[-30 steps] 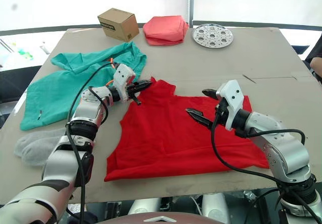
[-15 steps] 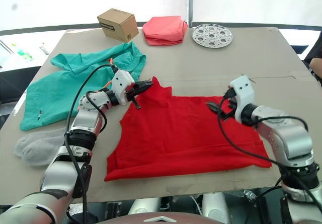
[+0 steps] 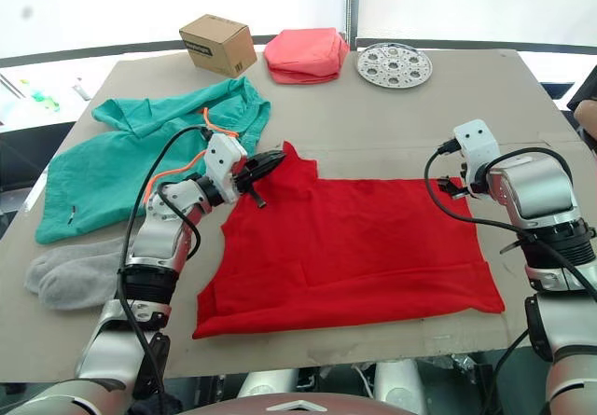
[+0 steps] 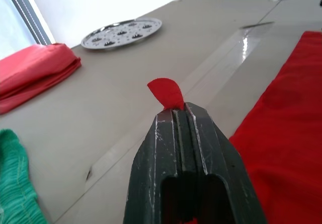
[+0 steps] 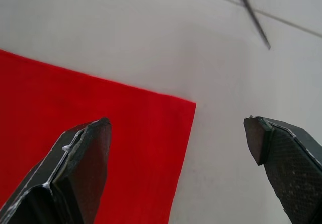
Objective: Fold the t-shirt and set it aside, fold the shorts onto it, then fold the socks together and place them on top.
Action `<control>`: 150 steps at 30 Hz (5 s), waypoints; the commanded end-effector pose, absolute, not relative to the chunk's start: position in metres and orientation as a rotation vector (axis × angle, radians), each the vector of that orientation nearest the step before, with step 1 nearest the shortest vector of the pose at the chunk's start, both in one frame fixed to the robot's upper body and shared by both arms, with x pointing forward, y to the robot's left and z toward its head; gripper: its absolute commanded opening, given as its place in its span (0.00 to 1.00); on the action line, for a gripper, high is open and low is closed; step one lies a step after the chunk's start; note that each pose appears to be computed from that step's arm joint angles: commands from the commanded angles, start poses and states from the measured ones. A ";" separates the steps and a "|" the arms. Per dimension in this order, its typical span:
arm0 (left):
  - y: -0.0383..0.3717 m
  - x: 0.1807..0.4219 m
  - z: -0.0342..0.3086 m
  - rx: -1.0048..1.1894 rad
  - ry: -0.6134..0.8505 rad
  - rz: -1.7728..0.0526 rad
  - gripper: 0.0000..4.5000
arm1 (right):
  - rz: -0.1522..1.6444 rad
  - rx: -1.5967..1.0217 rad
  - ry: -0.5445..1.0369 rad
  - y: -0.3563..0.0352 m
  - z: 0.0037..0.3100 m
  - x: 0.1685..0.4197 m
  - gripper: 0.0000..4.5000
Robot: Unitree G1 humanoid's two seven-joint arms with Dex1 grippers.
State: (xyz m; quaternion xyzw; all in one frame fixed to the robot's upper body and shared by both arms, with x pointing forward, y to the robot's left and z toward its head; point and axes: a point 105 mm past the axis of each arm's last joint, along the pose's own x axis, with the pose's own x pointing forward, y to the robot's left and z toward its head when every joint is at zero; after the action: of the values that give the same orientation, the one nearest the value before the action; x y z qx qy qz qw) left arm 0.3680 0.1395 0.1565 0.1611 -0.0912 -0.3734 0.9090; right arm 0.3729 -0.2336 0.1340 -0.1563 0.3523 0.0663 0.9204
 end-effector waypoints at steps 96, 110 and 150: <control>0.194 0.362 0.185 0.836 -0.562 -0.731 0.00 | 0.241 -0.337 0.266 -0.238 0.186 0.332 0.01; 0.190 0.292 0.111 0.971 -0.491 -1.040 0.00 | 0.398 -0.471 0.467 -0.234 0.117 0.277 0.01; 0.209 0.306 0.102 -0.122 0.383 -0.825 0.99 | 0.868 -0.264 0.389 -0.123 0.099 0.282 0.00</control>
State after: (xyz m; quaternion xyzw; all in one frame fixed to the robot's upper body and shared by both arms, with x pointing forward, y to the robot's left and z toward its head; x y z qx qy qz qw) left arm 0.3072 0.2110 0.0955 -0.0678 0.1879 -0.3929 0.8976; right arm 0.2808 -0.1256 0.0867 -0.1156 0.2150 0.4080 0.8798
